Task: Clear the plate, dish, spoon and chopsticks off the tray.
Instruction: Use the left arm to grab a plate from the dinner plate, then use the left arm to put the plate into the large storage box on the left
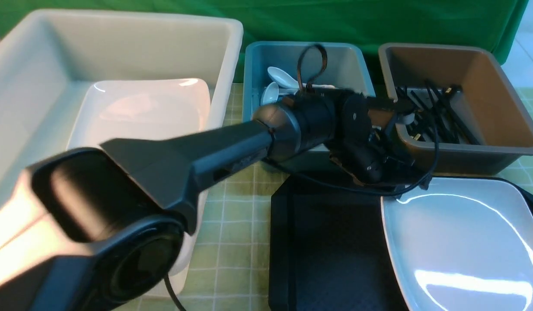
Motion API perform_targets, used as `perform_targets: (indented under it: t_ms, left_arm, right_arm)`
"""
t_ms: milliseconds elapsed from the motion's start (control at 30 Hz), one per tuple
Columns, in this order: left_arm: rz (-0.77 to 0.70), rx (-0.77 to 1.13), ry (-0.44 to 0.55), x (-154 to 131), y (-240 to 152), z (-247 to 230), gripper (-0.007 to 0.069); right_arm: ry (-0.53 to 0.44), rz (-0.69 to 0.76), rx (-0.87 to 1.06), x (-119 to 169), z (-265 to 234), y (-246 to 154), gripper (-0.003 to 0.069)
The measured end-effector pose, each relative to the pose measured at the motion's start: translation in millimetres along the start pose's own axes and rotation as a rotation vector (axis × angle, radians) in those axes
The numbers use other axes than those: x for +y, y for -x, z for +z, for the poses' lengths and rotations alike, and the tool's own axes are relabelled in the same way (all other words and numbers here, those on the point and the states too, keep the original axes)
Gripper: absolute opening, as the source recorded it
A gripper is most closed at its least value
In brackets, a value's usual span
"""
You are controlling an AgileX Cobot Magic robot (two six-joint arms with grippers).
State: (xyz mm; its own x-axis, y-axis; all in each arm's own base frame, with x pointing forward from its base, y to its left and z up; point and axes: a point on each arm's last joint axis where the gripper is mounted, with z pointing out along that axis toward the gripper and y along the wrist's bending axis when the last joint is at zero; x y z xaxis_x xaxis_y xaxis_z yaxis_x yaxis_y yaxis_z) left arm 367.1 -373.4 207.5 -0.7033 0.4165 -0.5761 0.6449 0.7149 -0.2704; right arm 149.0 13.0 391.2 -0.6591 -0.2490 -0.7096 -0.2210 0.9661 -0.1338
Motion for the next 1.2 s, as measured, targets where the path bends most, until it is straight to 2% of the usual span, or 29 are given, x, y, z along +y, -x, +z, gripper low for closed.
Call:
perform_targets:
  t_ms: [233, 367, 533, 667, 867, 900, 933, 967, 1000, 1067, 1100, 1200]
  left_arm:
    - [0.143, -0.005, 0.016, -18.3, 18.4, -78.0, 0.0017]
    - [0.179, -0.021, 0.017, -24.7, 23.0, -105.4, 0.0006]
    - [0.234, -0.080, 0.055, -29.7, 30.4, -148.3, 0.0003]
    - [0.236, -0.155, 0.115, -19.3, 37.4, -199.0, 0.0003]
    - [0.085, -0.363, 0.171, 27.5, 42.9, -303.2, 0.0003]
    - [0.040, -0.424, 0.184, 42.5, 41.4, -328.9, 0.0003]
    - [0.023, -0.437, 0.189, 47.0, 40.7, -336.2, 0.0003]
    - [-0.036, -0.497, 0.216, 66.6, 36.4, -361.5, 0.0003]
    - [-0.034, -0.500, 0.216, 65.7, 36.1, -363.1, 0.0003]
    - [-0.129, -0.556, 0.302, 104.7, 22.6, -401.6, 0.0003]
    - [-0.136, -0.560, 0.309, 107.3, 21.3, -404.6, 0.0003]
    - [-0.312, -0.592, 0.425, 170.4, -6.6, -434.8, 0.0003]
  right_arm:
    - [-0.002, 0.002, -0.024, -0.4, -2.3, 3.6, 0.0010]
    - [0.004, 0.011, -0.076, -0.7, -14.6, 13.8, 0.0010]
    - [0.055, 0.040, -0.197, 2.0, -41.1, 32.7, 0.0010]
    - [0.140, 0.031, -0.257, 9.3, -51.9, 40.4, 0.0010]
    - [0.357, 0.000, -0.314, 25.7, -48.6, 57.6, 0.0010]
    - [0.397, -0.004, -0.311, 27.6, -42.5, 64.2, 0.0009]
    - [0.412, -0.009, -0.317, 28.5, -41.9, 67.3, 0.0008]
    - [0.443, -0.024, -0.311, 30.1, -33.6, 77.6, 0.0005]
    - [0.449, -0.031, -0.311, 30.9, -32.8, 79.2, 0.0005]
    - [0.493, -0.063, -0.302, 36.3, -20.8, 101.1, 0.0003]
    - [0.499, -0.071, -0.308, 37.8, -22.0, 104.0, 0.0003]
    - [0.605, -0.152, -0.268, 60.9, -6.8, 132.6, 0.0003]
